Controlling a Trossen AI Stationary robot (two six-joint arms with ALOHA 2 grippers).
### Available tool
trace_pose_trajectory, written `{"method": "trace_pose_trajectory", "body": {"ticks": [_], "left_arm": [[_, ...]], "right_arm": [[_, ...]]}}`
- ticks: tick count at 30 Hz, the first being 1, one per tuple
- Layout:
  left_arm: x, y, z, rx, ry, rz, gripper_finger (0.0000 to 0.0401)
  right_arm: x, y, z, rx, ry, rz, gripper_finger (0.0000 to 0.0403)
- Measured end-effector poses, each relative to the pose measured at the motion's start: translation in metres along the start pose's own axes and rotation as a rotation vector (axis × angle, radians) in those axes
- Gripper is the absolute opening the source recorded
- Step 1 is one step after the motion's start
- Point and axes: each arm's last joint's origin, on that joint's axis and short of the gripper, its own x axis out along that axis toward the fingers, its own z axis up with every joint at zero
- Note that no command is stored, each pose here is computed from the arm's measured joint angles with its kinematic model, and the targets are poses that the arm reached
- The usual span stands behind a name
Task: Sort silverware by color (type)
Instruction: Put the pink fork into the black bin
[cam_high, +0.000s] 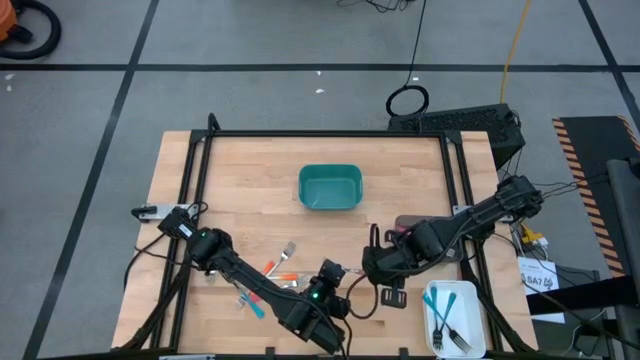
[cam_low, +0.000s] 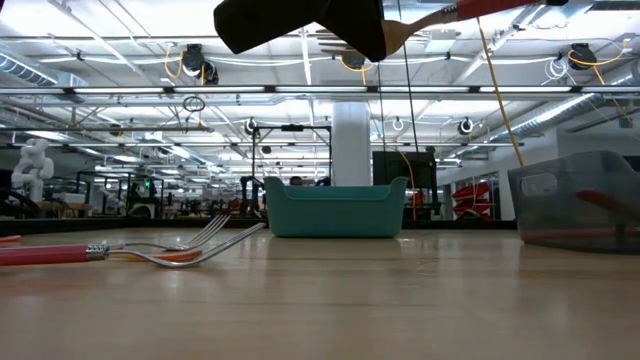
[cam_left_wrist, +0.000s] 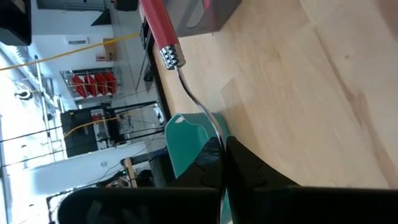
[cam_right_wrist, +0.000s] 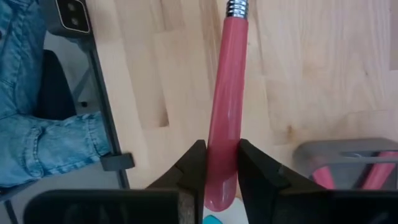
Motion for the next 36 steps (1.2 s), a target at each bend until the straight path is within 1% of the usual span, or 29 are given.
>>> {"method": "trace_pose_trajectory", "body": {"ticks": [3, 6, 8, 12, 14, 18, 22, 29, 36], "left_arm": [[0.001, 0.0, 0.0, -0.017, -0.001, -0.007, 0.0009], [0.001, 0.001, 0.002, -0.06, -0.012, -0.002, 0.0031], [0.001, 0.001, 0.004, -0.099, -0.024, 0.004, 0.0055], [0.001, 0.003, 0.007, -0.141, -0.036, 0.046, 0.0113], [0.001, 0.004, 0.009, -0.186, -0.047, 0.052, 0.0139], [0.001, 0.005, 0.01, -0.244, -0.056, 0.051, 0.0174], [0.001, 0.005, 0.01, -0.282, -0.057, 0.05, 0.0185], [0.001, 0.004, 0.01, -0.349, -0.059, 0.047, 0.0186], [0.0, 0.009, 0.01, -0.457, -0.07, 0.028, 0.0186]], "right_arm": [[0.0, 0.0, 0.0, -0.007, 0.001, 0.0, 0.0061], [0.0, 0.0, -0.001, -0.015, 0.011, -0.004, 0.0061], [0.0, -0.001, -0.002, -0.022, 0.018, -0.01, 0.0048], [0.0, -0.002, -0.004, -0.021, 0.042, -0.022, 0.0037], [0.0, -0.003, -0.006, -0.025, 0.052, -0.029, 0.003], [-0.002, -0.002, -0.009, -0.055, 0.038, -0.059, 0.0014], [-0.002, -0.002, -0.011, -0.077, 0.041, -0.081, 0.0013], [-0.003, -0.004, -0.017, -0.086, 0.056, -0.162, 0.0013], [-0.006, -0.012, -0.027, -0.045, 0.13, -0.284, 0.0013]]}}
